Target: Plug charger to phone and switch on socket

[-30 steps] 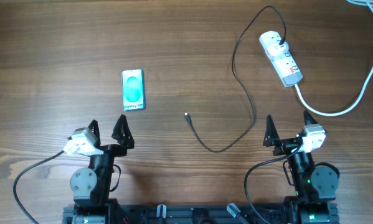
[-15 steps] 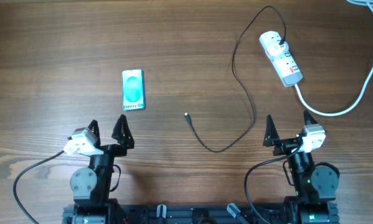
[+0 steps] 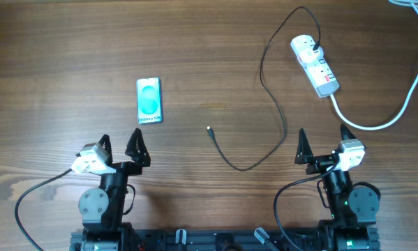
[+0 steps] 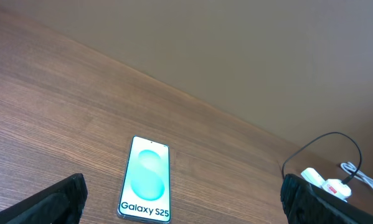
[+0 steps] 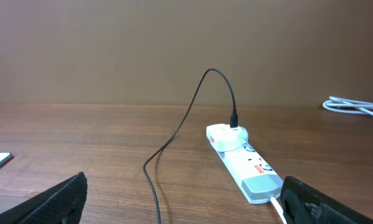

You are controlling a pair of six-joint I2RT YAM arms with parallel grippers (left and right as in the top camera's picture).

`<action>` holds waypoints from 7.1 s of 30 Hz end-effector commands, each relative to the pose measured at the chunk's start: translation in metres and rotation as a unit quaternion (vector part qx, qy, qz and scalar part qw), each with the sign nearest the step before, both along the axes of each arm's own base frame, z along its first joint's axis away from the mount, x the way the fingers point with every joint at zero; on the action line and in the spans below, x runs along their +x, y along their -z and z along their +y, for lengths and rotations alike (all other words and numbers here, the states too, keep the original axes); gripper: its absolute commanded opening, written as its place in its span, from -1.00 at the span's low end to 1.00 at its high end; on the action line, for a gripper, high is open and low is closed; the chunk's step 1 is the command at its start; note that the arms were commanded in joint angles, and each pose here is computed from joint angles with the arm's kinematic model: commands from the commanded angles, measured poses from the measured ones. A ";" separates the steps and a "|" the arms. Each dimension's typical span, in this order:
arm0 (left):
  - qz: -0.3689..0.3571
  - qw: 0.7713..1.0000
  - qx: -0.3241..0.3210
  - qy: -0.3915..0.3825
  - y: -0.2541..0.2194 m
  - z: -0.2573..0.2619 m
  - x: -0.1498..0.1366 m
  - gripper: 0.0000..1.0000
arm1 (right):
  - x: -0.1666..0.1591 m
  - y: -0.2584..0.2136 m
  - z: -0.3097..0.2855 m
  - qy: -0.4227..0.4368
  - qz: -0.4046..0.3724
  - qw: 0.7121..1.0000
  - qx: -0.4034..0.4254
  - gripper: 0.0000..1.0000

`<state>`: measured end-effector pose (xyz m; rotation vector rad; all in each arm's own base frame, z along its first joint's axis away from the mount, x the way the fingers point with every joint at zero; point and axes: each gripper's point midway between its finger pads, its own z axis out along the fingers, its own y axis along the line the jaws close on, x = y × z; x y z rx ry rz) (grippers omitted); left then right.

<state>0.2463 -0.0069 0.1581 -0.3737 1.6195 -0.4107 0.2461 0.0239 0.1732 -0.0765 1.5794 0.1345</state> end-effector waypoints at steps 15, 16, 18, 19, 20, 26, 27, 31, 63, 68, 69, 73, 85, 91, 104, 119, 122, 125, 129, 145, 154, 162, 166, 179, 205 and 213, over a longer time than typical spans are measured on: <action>0.006 1.000 0.003 -0.003 0.004 0.001 0.000 1.00 | 0.000 0.000 -0.001 0.002 -0.002 1.000 -0.004 0.99; 0.006 1.000 0.003 -0.003 0.004 0.001 0.000 1.00 | 0.000 0.000 -0.001 0.002 -0.002 1.000 -0.004 1.00; 0.006 1.000 0.003 -0.003 0.004 0.001 0.000 1.00 | 0.000 0.000 -0.001 0.002 -0.002 1.000 -0.004 0.99; 0.006 1.000 0.003 -0.003 0.004 0.001 0.000 1.00 | 0.000 0.000 -0.001 0.002 -0.002 1.000 -0.004 0.99; 0.006 1.000 0.003 -0.003 0.004 0.001 0.000 1.00 | 0.000 0.000 -0.001 0.002 -0.002 1.000 -0.004 0.99; 0.006 1.000 0.003 -0.003 0.004 0.001 0.000 1.00 | 0.000 0.000 -0.001 0.002 -0.002 1.000 -0.004 1.00; 0.006 1.000 0.003 -0.003 0.004 0.001 0.000 1.00 | 0.000 0.000 -0.001 0.002 -0.002 1.000 -0.004 0.99; 0.006 1.000 0.003 -0.003 0.004 0.001 0.000 1.00 | 0.000 0.000 -0.001 0.002 -0.002 1.000 -0.004 1.00; 0.006 1.000 0.003 -0.003 0.004 0.001 0.000 1.00 | 0.000 0.000 -0.001 0.002 -0.002 1.000 -0.004 1.00; 0.006 1.000 0.003 -0.003 0.004 0.001 0.000 1.00 | 0.000 0.000 -0.001 0.002 -0.002 1.000 -0.004 1.00; 0.006 1.000 0.003 -0.003 0.004 0.001 0.000 1.00 | 0.000 0.000 -0.001 0.002 -0.002 1.000 -0.004 0.99; 0.006 1.000 0.003 -0.003 0.004 0.001 0.000 1.00 | 0.000 0.000 -0.001 0.002 -0.002 1.000 -0.004 0.99; 0.006 1.000 0.003 -0.003 0.004 0.001 0.000 1.00 | 0.000 0.000 -0.001 0.002 -0.002 1.000 -0.004 0.99; 0.006 1.000 0.003 -0.003 0.004 0.001 0.000 1.00 | 0.000 0.000 -0.001 0.002 -0.002 1.000 -0.004 0.99; 0.006 1.000 0.003 -0.003 0.004 0.001 0.000 1.00 | 0.000 0.000 -0.001 0.002 -0.002 1.000 -0.004 0.99; 0.006 1.000 0.003 -0.003 0.004 0.001 0.000 1.00 | 0.000 0.000 -0.001 0.002 -0.002 1.000 -0.004 0.99; 0.006 1.000 0.003 -0.003 0.004 0.001 0.000 1.00 | 0.000 0.000 -0.001 0.002 -0.002 1.000 -0.004 1.00; 0.006 1.000 0.003 -0.003 0.004 0.001 0.000 1.00 | 0.000 0.000 -0.001 0.002 -0.002 1.000 -0.004 1.00; 0.006 1.000 0.003 -0.003 0.004 0.001 0.000 1.00 | 0.000 0.000 -0.001 0.002 -0.002 1.000 -0.004 1.00; 0.006 1.000 0.003 -0.003 0.004 0.001 0.000 1.00 | 0.000 0.000 -0.001 0.002 -0.002 1.000 -0.004 0.99; -0.017 0.999 -0.007 0.044 -0.007 -0.016 0.000 1.00 | 0.000 0.000 -0.001 0.002 -0.002 1.000 -0.004 0.99; 0.074 0.992 -0.044 0.094 -0.023 -0.034 -0.009 0.99 | 0.000 0.000 -0.001 0.002 -0.002 1.000 -0.004 0.99; 0.175 0.972 -0.056 0.144 -0.078 -0.052 0.011 1.00 | 0.000 0.000 -0.001 0.002 -0.002 1.000 -0.004 1.00; 0.475 0.858 -0.099 0.166 -0.054 -0.065 0.026 1.00 | 0.000 0.000 -0.001 0.002 -0.002 1.000 -0.004 0.99; 0.534 0.826 -0.103 0.150 -0.028 -0.061 0.019 -0.92 | 0.000 0.000 -0.001 0.002 -0.002 1.000 -0.004 0.99; 0.548 0.817 -0.105 0.148 -0.017 -0.061 0.013 -0.92 | 0.000 0.000 -0.001 0.002 -0.002 1.000 -0.004 0.99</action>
